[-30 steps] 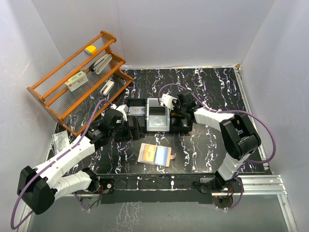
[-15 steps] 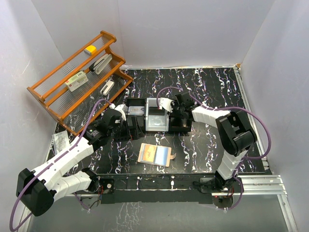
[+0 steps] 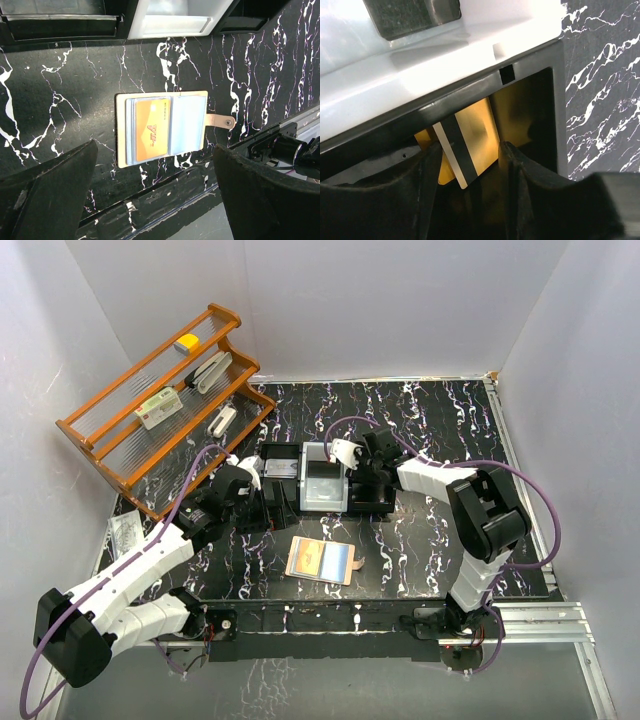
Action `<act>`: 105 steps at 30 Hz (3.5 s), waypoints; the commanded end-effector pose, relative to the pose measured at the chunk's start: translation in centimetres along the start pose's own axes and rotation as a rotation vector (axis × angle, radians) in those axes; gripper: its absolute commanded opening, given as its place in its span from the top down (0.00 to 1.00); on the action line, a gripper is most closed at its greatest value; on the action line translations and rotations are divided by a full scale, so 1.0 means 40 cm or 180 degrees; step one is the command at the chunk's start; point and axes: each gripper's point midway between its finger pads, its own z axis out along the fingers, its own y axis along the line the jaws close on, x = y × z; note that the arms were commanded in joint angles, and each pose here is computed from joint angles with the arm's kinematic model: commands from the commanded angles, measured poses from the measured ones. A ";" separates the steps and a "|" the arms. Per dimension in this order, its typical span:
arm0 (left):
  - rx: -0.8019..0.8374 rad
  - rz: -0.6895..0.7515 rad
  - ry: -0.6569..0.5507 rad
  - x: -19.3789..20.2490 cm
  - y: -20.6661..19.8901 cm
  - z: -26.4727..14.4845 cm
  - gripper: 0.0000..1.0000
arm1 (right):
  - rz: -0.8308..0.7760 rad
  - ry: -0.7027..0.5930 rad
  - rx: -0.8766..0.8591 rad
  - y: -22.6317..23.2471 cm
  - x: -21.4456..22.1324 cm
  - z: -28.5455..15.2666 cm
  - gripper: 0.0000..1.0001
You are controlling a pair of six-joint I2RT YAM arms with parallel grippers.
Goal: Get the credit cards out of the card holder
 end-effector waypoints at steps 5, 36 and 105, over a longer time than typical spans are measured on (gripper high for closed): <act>0.0135 0.0015 0.0000 -0.009 -0.024 -0.014 0.01 | 0.0218 -0.0514 0.0157 -0.060 -0.109 -0.059 0.47; -0.0039 -0.0233 0.0408 0.066 0.019 0.053 0.02 | 0.5488 -0.1826 -0.1412 0.152 -0.282 -0.450 0.18; -0.0111 -0.0321 0.1581 0.270 0.094 0.174 0.87 | 0.5763 -0.0173 -0.1784 0.630 -0.304 -0.235 0.81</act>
